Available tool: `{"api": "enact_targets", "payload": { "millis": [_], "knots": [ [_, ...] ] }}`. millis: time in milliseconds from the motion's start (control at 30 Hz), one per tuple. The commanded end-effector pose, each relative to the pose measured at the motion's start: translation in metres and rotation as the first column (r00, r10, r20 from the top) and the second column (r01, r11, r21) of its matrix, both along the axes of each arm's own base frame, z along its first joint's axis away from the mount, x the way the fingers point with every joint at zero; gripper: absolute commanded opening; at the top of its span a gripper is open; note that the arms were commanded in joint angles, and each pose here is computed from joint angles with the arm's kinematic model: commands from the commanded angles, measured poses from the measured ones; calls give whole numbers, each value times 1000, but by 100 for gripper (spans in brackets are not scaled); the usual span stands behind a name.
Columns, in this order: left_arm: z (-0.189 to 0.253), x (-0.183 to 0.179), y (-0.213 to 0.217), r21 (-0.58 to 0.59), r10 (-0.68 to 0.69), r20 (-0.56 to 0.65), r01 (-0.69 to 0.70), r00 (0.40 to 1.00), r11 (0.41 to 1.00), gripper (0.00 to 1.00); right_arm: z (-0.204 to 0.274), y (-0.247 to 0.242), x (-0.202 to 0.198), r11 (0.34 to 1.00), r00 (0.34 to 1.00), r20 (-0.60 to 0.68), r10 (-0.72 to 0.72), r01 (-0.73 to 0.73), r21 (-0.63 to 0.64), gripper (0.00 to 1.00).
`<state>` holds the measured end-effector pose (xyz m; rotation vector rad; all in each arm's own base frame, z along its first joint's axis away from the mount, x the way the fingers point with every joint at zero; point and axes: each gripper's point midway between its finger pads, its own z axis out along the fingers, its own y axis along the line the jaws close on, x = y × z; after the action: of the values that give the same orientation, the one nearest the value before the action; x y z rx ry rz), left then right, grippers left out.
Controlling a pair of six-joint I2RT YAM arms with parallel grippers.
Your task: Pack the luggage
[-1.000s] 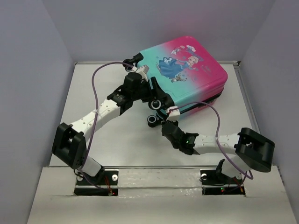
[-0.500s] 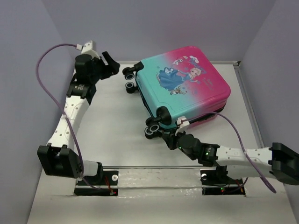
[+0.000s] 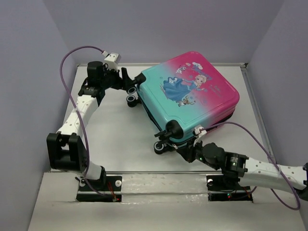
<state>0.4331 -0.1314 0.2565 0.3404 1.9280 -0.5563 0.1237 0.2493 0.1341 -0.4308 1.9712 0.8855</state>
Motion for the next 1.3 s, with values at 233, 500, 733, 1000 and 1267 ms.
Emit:
{"api": "enact_targets", "payload": {
  "millis": [233,500,733,1000,1267],
  "knots": [
    [1,-7,-38,75,-203,40,200,978,977,81,34,1,-6,995,999,26,37,-39,90,7],
    [-34,8,-43,177,-148,-30,151,988,973,52,37,-3,-3,994,999,33,17,-20,103,7],
    [-56,14,-40,187,-110,-68,121,992,975,50,40,-7,5,995,999,40,-6,3,98,7],
    [-66,4,-13,103,42,-55,-36,998,994,6,54,-18,52,997,997,59,-47,43,67,7],
    [-73,-62,3,2,121,-210,-124,970,992,6,104,-43,163,982,983,85,-166,156,109,7]
  ]
}}
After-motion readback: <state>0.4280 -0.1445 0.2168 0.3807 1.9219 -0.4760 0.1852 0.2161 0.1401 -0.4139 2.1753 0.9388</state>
